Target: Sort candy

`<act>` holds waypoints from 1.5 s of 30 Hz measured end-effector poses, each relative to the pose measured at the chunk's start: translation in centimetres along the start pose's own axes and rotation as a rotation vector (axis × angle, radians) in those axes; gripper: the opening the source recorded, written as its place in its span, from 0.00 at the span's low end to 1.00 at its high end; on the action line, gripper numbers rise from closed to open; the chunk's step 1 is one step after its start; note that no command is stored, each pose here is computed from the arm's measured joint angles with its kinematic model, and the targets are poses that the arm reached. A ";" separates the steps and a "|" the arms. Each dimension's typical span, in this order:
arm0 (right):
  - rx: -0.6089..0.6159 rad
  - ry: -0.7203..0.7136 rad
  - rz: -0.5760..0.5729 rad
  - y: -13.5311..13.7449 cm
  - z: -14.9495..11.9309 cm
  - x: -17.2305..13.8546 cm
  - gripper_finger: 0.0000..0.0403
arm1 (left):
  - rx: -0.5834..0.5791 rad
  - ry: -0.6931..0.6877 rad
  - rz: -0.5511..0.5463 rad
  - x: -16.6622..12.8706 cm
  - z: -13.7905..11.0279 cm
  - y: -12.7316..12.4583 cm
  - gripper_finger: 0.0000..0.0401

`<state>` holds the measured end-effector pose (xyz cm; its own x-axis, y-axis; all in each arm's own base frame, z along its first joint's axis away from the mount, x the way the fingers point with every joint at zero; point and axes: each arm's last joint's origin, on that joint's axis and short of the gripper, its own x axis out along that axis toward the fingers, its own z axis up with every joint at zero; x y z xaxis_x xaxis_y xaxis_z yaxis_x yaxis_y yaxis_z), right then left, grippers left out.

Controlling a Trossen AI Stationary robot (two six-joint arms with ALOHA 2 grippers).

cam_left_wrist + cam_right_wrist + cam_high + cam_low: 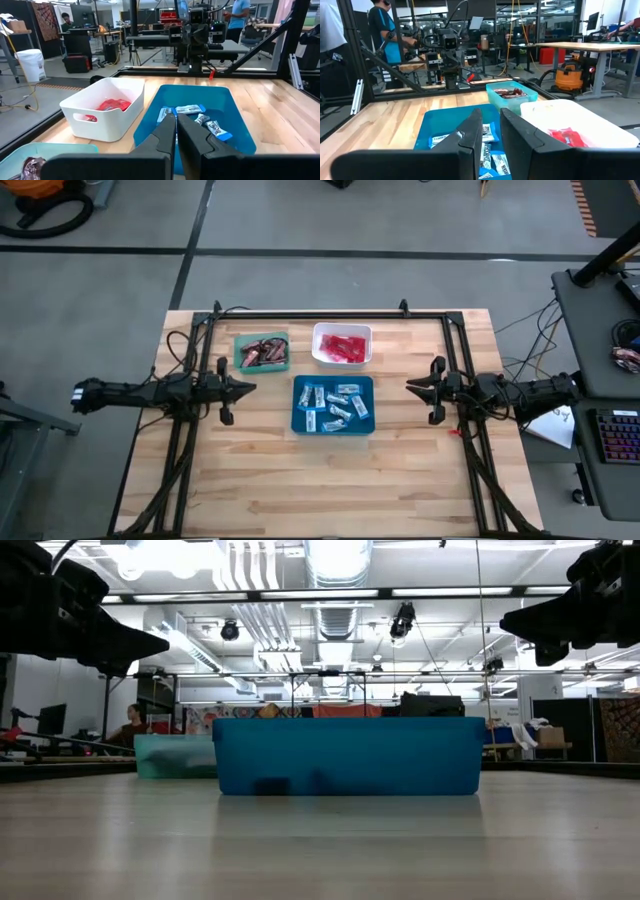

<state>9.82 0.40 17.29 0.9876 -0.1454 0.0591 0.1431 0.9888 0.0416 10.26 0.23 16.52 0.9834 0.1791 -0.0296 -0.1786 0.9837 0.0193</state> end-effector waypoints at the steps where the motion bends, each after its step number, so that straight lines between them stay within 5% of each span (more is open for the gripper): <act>1: 0.000 0.000 0.000 0.0 0.0 0.0 0.15 | 0.000 0.000 0.000 0.0 0.0 0.0 0.00; 45: 0.000 0.002 0.000 0.0 0.0 0.0 0.20 | 0.001 0.005 0.000 0.1 0.0 0.0 0.00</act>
<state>9.83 0.40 17.26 0.9877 -0.1454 0.0573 0.1432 0.9888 0.0411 10.32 0.23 16.48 0.9832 0.1791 -0.0341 -0.1785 0.9837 0.0203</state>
